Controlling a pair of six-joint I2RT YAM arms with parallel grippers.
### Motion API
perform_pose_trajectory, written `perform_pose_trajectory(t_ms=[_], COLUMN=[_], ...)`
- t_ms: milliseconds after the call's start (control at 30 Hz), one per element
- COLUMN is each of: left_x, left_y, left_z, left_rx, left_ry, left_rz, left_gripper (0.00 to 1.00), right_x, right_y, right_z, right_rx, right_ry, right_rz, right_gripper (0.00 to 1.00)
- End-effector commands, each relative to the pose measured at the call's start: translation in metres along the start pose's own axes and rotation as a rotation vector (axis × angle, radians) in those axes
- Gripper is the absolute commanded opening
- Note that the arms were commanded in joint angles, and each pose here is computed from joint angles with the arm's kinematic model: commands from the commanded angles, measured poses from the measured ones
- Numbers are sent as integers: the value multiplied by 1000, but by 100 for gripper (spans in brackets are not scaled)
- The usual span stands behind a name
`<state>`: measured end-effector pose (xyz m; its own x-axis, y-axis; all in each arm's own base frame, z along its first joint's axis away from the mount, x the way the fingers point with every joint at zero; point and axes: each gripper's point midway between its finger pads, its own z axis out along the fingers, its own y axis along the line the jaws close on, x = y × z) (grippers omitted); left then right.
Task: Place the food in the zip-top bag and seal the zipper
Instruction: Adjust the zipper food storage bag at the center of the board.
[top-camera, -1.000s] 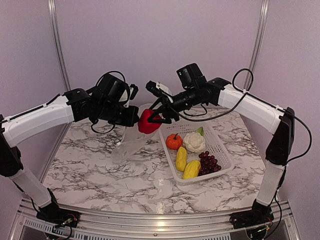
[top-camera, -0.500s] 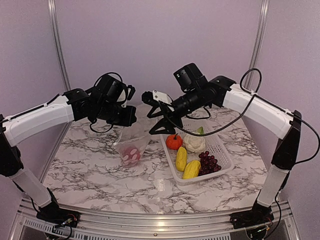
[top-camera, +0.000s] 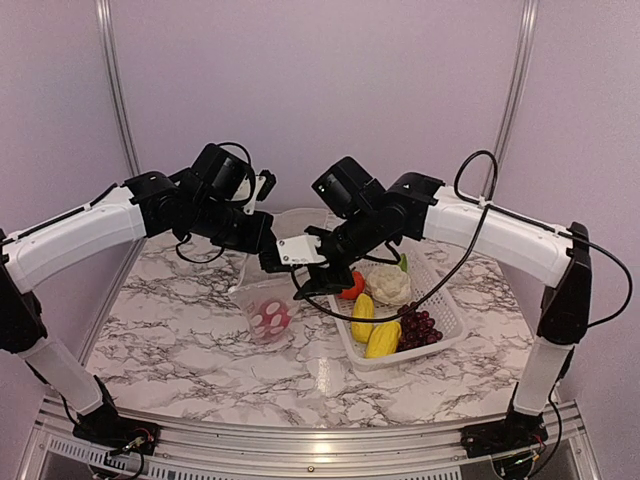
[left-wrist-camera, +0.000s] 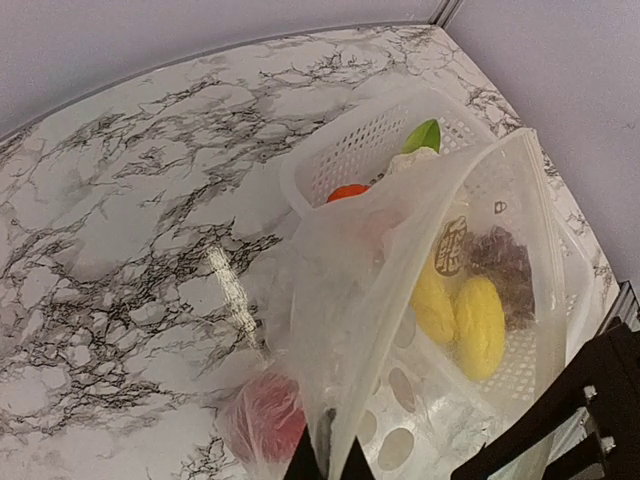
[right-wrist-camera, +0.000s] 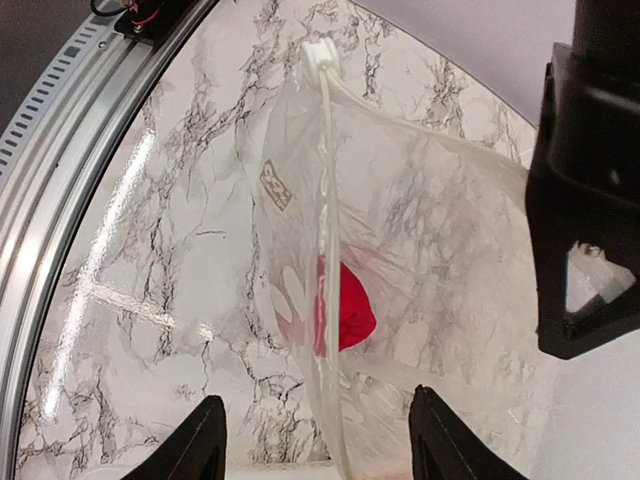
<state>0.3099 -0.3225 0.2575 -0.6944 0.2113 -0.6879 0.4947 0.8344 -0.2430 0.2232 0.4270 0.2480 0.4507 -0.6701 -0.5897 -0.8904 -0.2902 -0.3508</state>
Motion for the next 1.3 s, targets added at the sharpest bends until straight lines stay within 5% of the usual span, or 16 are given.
perform_pose_trajectory(t_ms=[0, 67, 133, 800, 933, 1033, 1267], left_x=[4, 8, 12, -6, -4, -4, -24], left_y=[-3, -2, 1, 21, 18, 16, 9], left_z=[-1, -1, -2, -28, -21, -16, -12], left_rx=[13, 4, -6, -129, -119, -107, -53], left_ry=[44, 66, 85, 23, 41, 49, 24], left_rz=[36, 40, 41, 55, 63, 69, -6], left_gripper=[5, 14, 23, 12, 6, 1, 0], right_x=[12, 11, 8, 4, -1, -14, -10], right_y=[-9, -11, -13, 4, 2, -3, -45], right_z=[18, 17, 15, 10, 7, -6, -95], right_rx=[49, 56, 68, 4, 14, 35, 128], right_ry=[99, 98, 86, 47, 28, -9, -154], right_rz=[-44, -49, -58, -56, -38, -7, 158], right_gripper=[41, 23, 14, 12, 18, 37, 54])
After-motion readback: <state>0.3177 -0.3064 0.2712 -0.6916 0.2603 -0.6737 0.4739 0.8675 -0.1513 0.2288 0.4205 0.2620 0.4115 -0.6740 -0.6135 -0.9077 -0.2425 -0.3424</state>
